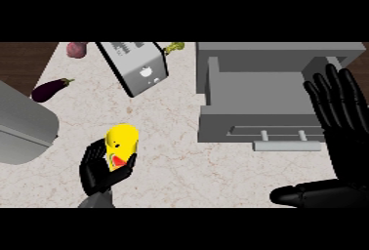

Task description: Pick up the cup, place it into the drawer and close the drawer

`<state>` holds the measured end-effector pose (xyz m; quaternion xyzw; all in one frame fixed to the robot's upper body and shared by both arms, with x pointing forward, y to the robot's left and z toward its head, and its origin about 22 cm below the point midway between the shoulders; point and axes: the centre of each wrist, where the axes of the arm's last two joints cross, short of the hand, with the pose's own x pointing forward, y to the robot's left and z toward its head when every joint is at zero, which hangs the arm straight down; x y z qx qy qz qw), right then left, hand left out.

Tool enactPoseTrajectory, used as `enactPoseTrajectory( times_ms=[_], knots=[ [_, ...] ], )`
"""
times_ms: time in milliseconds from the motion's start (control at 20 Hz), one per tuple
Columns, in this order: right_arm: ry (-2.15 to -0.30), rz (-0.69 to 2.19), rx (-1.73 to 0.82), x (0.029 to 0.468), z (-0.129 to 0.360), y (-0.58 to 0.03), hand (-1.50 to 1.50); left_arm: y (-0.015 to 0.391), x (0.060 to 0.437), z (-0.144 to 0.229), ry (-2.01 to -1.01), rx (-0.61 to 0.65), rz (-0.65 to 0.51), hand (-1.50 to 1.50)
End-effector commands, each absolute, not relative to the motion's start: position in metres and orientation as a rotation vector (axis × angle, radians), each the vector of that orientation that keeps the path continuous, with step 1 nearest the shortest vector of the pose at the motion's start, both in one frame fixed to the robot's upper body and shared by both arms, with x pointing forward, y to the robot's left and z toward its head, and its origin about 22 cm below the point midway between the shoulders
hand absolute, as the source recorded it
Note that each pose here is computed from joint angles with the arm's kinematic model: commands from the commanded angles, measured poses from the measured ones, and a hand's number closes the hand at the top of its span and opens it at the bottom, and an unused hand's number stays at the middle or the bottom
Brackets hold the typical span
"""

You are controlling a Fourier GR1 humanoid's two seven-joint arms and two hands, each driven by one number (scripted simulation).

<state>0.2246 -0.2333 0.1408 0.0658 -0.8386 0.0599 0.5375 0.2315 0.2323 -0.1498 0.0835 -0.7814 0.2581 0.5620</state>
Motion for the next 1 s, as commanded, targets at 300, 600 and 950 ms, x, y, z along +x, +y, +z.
enactPoseTrajectory(
  times_ms=[300, 600, 950],
  knots=[
    [-1.995, 0.139, 0.166, 0.22, 0.151, -0.234, -1.5, 0.292, 0.253, -0.129, -1.931, -0.056, 0.307, 1.5],
    [-1.998, 0.131, 0.153, 0.224, 0.151, -0.242, -1.5, 0.277, 0.266, -0.11, -2.039, -0.187, 0.298, 1.5],
    [-1.971, 0.142, 0.16, 0.215, 0.147, -0.252, -1.5, 0.264, 0.286, -0.059, -2.079, -0.294, 0.158, 1.5]
  ],
)
